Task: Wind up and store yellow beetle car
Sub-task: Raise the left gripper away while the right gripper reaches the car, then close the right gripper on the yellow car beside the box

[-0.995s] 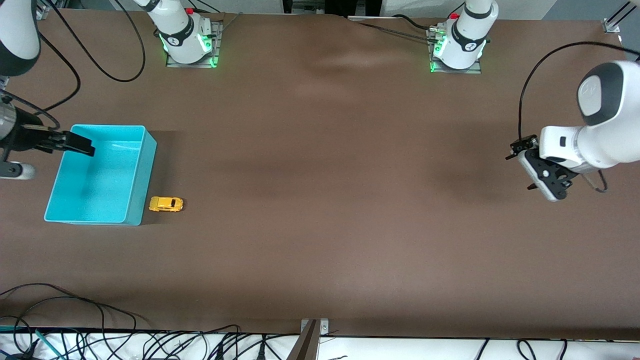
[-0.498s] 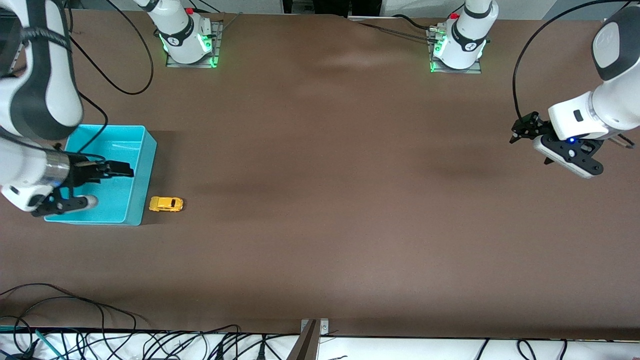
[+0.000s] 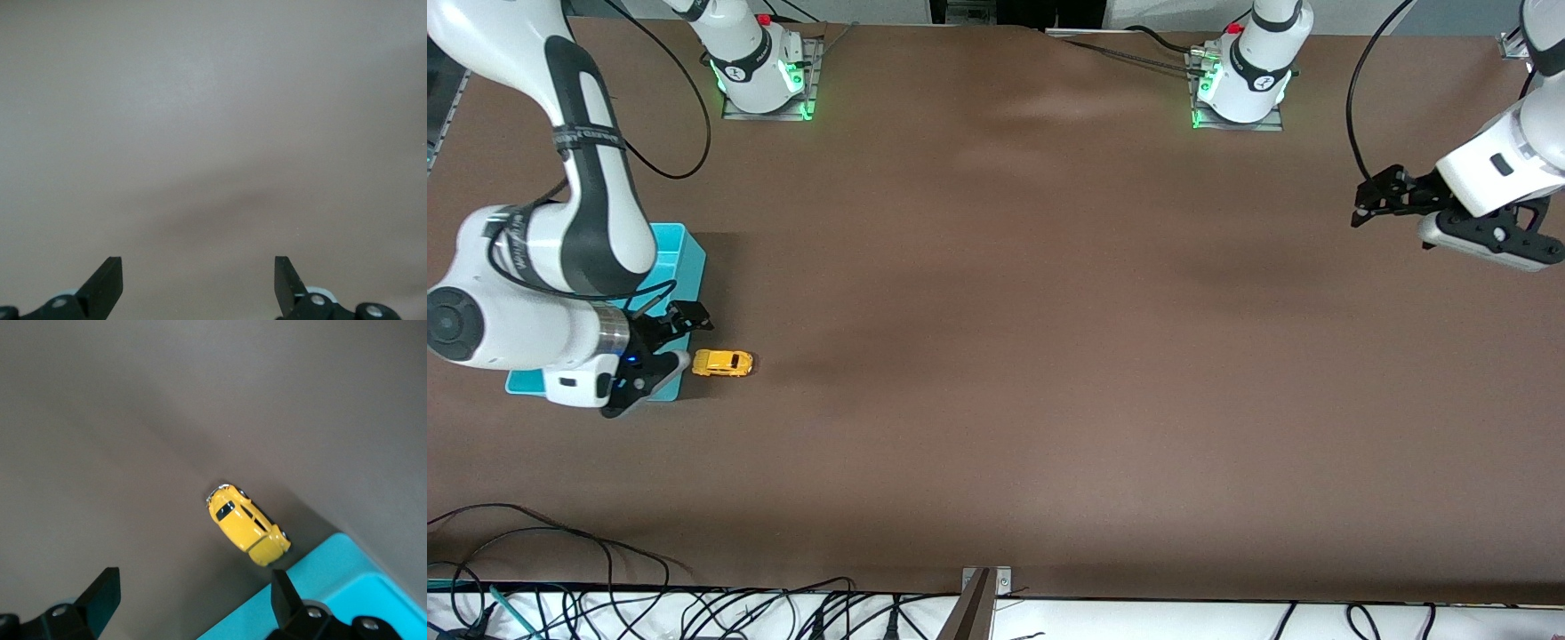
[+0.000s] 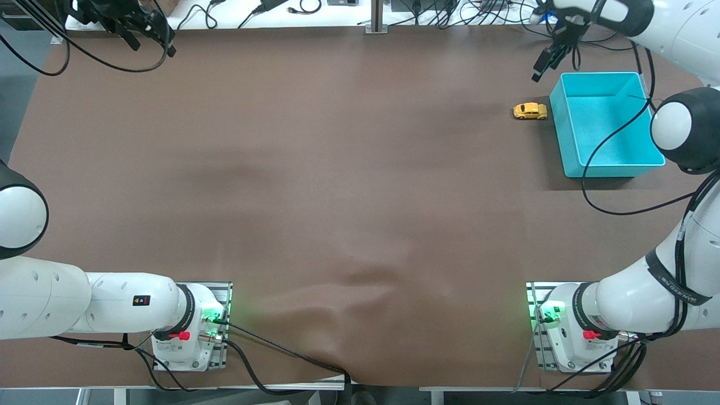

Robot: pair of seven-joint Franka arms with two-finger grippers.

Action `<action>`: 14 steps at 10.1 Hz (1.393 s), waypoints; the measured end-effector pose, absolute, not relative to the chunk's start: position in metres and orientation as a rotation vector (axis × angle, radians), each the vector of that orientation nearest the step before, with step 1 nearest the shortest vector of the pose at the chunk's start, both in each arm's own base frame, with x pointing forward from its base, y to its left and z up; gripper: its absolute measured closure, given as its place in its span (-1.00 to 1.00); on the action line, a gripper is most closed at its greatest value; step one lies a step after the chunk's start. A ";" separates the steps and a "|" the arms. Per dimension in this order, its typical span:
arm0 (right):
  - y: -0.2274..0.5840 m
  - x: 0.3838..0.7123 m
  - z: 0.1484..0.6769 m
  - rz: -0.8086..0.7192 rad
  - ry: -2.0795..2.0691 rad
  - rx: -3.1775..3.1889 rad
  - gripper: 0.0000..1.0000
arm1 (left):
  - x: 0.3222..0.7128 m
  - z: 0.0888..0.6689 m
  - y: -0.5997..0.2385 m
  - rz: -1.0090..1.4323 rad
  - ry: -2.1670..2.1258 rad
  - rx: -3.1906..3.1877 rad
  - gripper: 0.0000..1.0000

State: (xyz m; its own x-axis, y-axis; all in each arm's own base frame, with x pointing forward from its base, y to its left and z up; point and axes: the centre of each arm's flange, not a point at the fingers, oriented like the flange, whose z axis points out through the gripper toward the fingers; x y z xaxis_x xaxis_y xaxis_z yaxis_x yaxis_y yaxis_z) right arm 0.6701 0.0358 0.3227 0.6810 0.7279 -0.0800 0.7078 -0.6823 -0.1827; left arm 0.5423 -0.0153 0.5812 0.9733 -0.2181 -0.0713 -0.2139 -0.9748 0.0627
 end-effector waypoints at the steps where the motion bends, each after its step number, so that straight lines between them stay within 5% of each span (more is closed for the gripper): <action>1: 0.034 0.668 0.304 0.188 -1.316 -2.698 -1.00 | 0.540 0.594 -0.023 -0.132 -0.249 3.085 -1.00; 8: 0.017 0.619 0.193 0.001 -1.948 -2.439 -1.00 | 0.542 0.594 -0.041 -0.195 -0.112 3.109 -1.00; 11: 0.015 0.610 0.187 -0.028 -2.002 -2.430 -0.98 | 0.541 0.594 -0.044 -0.207 -0.123 3.108 -1.00; 12: 0.016 0.611 0.193 -0.029 -2.036 -2.422 -0.77 | 0.541 0.594 -0.046 -0.206 -0.129 3.108 -1.00; 14: 0.017 0.613 0.201 -0.032 -2.079 -2.413 -0.04 | 0.541 0.599 -0.054 -0.188 -0.152 3.109 -1.00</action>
